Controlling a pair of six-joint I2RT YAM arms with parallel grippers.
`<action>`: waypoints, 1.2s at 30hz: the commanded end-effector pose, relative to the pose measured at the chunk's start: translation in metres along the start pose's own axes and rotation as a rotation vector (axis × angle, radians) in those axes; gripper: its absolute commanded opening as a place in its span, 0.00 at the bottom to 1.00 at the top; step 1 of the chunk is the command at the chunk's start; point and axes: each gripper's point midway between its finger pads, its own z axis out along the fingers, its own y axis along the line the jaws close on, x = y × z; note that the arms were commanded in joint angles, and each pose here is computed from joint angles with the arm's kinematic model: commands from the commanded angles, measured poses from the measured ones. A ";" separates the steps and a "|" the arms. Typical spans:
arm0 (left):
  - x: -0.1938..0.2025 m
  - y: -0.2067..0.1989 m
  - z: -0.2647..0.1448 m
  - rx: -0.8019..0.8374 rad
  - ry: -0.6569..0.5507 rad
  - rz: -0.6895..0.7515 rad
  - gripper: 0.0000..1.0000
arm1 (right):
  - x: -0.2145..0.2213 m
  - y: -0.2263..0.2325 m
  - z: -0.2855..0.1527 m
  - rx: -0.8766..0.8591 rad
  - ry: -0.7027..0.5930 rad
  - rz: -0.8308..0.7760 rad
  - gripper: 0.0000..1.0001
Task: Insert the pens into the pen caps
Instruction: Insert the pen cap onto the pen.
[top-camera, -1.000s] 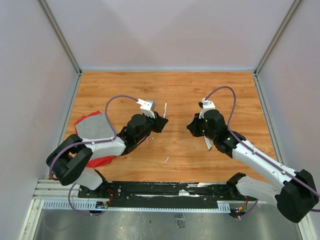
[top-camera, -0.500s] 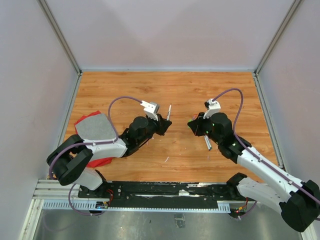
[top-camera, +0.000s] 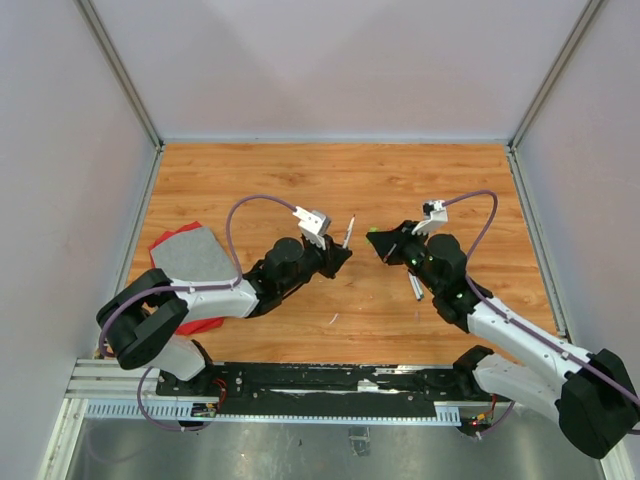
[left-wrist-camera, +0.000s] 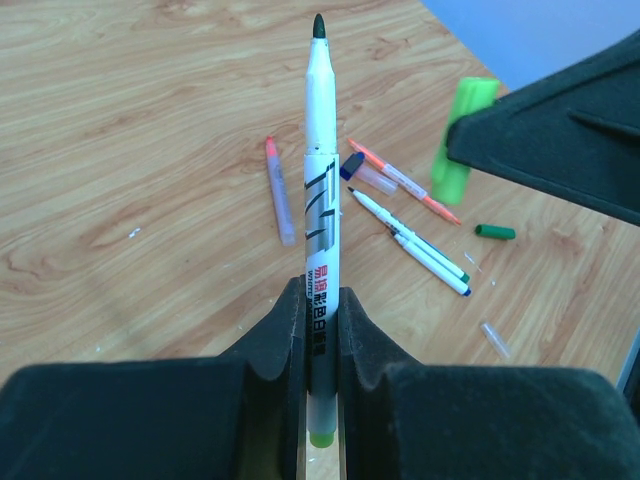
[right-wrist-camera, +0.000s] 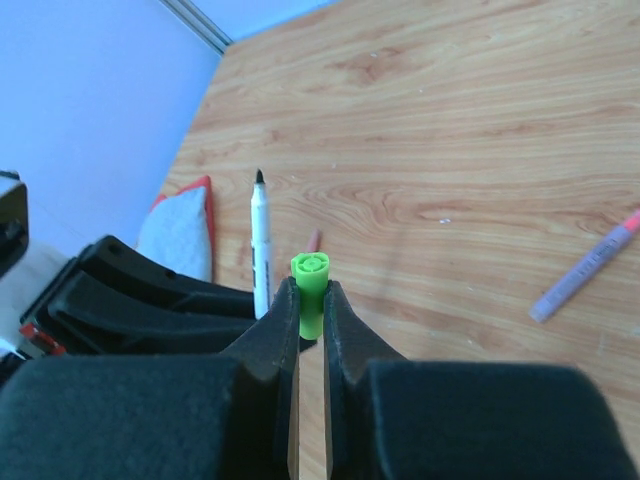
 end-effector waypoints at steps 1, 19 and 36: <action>-0.013 -0.016 0.007 0.043 -0.038 0.044 0.00 | -0.027 0.018 0.007 -0.089 -0.124 0.082 0.01; -0.012 -0.020 0.009 0.019 -0.028 0.079 0.00 | -0.064 0.020 0.019 -0.065 -0.247 0.062 0.01; -0.012 -0.029 0.007 0.062 -0.029 0.105 0.00 | -0.081 0.025 0.023 -0.102 -0.243 0.089 0.01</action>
